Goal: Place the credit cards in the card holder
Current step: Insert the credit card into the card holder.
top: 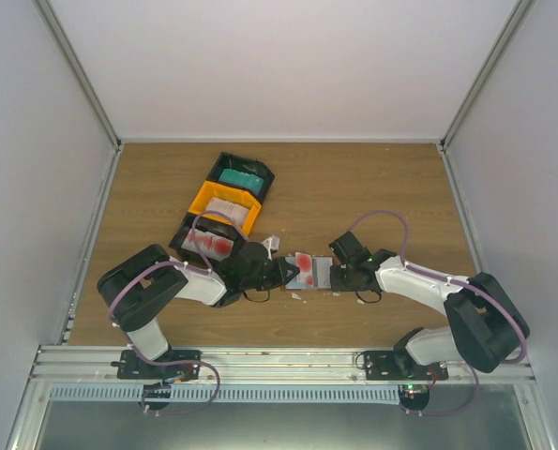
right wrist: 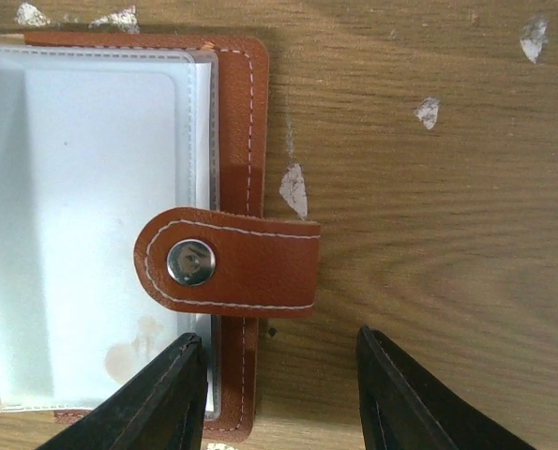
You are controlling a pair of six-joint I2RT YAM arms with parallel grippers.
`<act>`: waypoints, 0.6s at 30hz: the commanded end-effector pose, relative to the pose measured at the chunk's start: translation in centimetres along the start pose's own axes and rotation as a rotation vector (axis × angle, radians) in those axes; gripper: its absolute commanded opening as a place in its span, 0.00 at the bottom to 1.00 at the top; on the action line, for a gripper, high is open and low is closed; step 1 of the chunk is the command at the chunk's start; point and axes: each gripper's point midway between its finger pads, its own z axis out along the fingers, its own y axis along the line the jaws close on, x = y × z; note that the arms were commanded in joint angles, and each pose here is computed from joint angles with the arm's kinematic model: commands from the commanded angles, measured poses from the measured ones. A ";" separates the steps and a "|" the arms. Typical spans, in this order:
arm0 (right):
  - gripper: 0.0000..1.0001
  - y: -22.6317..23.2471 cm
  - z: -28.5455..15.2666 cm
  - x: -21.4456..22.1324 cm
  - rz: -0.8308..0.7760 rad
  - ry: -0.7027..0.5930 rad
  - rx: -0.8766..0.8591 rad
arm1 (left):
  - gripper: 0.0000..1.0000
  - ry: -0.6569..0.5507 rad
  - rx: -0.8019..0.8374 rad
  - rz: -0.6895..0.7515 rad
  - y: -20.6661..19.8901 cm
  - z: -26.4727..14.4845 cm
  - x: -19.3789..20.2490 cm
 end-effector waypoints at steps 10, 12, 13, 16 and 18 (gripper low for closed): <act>0.46 -0.5 0.7 1.3 0.014 0.031 -0.004 | 0.00 0.016 0.031 -0.034 -0.3 1.4 0.7; 0.46 -0.5 0.7 1.4 0.016 0.032 -0.005 | 0.00 0.017 0.026 -0.038 -0.1 1.5 0.7; 0.46 -0.5 0.7 1.5 0.016 0.032 -0.007 | 0.00 0.017 0.026 -0.040 -0.1 1.6 0.8; 0.46 -0.4 0.8 1.6 0.013 0.037 -0.017 | 0.00 0.033 0.034 -0.036 -0.4 2.2 1.1; 0.46 -0.2 0.8 1.7 0.011 0.042 -0.023 | 0.00 0.043 0.032 -0.041 -0.3 2.5 1.3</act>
